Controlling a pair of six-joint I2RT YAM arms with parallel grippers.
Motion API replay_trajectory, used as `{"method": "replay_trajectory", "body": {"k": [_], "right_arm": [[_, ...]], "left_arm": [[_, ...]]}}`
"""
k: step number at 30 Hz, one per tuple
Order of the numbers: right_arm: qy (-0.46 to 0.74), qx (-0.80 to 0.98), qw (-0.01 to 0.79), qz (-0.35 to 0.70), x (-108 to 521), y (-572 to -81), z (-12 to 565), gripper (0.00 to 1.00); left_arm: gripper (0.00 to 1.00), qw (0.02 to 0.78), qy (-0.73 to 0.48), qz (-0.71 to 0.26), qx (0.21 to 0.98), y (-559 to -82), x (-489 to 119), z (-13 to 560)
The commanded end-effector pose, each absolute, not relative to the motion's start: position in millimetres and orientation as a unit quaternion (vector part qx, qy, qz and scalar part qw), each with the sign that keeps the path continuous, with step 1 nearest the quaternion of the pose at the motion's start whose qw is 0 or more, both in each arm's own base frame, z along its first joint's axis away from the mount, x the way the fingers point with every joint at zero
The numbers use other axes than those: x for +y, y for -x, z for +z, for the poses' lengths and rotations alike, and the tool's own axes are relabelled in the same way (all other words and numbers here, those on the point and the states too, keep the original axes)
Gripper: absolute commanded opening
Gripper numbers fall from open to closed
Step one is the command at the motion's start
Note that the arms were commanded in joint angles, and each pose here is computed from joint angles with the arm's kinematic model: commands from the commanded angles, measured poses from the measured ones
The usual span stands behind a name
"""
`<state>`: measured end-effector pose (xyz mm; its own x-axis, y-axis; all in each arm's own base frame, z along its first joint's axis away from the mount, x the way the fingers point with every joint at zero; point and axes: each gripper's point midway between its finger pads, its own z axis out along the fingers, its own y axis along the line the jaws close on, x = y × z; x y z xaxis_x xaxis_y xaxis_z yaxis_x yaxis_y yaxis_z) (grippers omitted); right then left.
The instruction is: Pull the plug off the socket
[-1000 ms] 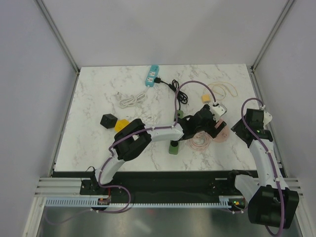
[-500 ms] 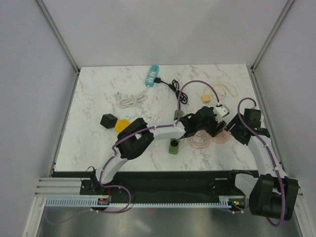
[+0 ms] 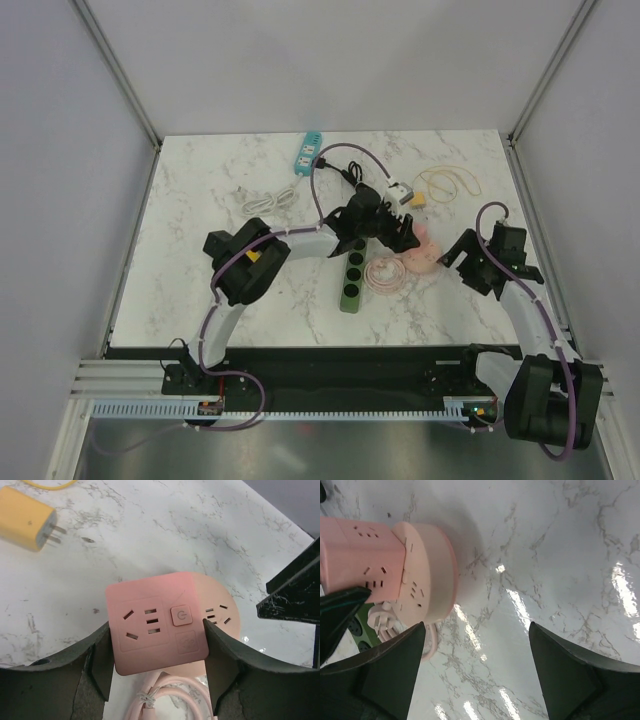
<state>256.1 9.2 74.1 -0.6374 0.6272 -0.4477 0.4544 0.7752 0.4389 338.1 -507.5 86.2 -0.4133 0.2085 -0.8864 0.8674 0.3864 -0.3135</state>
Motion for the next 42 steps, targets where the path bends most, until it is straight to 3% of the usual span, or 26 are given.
{"method": "replay_trajectory", "body": {"k": [1,3,8,15,21,25,26,27,29,30,37,42], "right_arm": [[-0.281,0.881,0.314,0.214,30,-267,80,0.92],[-0.281,0.870,0.324,0.244,39,-272,82,0.98],[-0.291,0.850,0.347,0.270,42,-282,80,0.98],[-0.311,0.831,0.358,0.290,45,-286,73,0.90],[-0.320,0.816,0.374,0.304,46,-291,74,0.73],[-0.324,0.809,0.375,0.316,49,-290,73,0.47],[-0.327,0.808,0.375,0.315,48,-290,72,0.46],[-0.333,0.808,0.371,0.314,48,-288,69,0.33],[-0.344,0.808,0.367,0.308,46,-286,64,0.19],[-0.353,0.807,0.362,0.306,46,-284,60,0.02],[-0.384,0.833,0.330,0.225,26,-264,32,0.00],[-0.380,0.857,0.312,0.154,9,-248,14,0.00]], "left_arm": [[0.02,0.399,-0.354,-0.495,0.686,-327,-511,135],[0.02,0.394,-0.352,-0.502,0.685,-325,-512,134],[0.02,0.384,-0.342,-0.527,0.676,-320,-516,138],[0.02,0.377,-0.343,-0.546,0.665,-313,-517,143],[0.02,0.371,-0.346,-0.565,0.651,-306,-518,147],[0.02,0.373,-0.348,-0.575,0.639,-302,-519,153],[0.02,0.372,-0.348,-0.577,0.638,-302,-519,152],[0.02,0.373,-0.350,-0.579,0.635,-300,-519,153],[0.02,0.380,-0.354,-0.582,0.626,-297,-521,156],[0.02,0.383,-0.353,-0.581,0.625,-296,-520,156],[0.02,0.467,-0.318,-0.604,0.562,-290,-503,188],[0.02,0.516,-0.274,-0.578,0.570,-304,-488,191]]}}
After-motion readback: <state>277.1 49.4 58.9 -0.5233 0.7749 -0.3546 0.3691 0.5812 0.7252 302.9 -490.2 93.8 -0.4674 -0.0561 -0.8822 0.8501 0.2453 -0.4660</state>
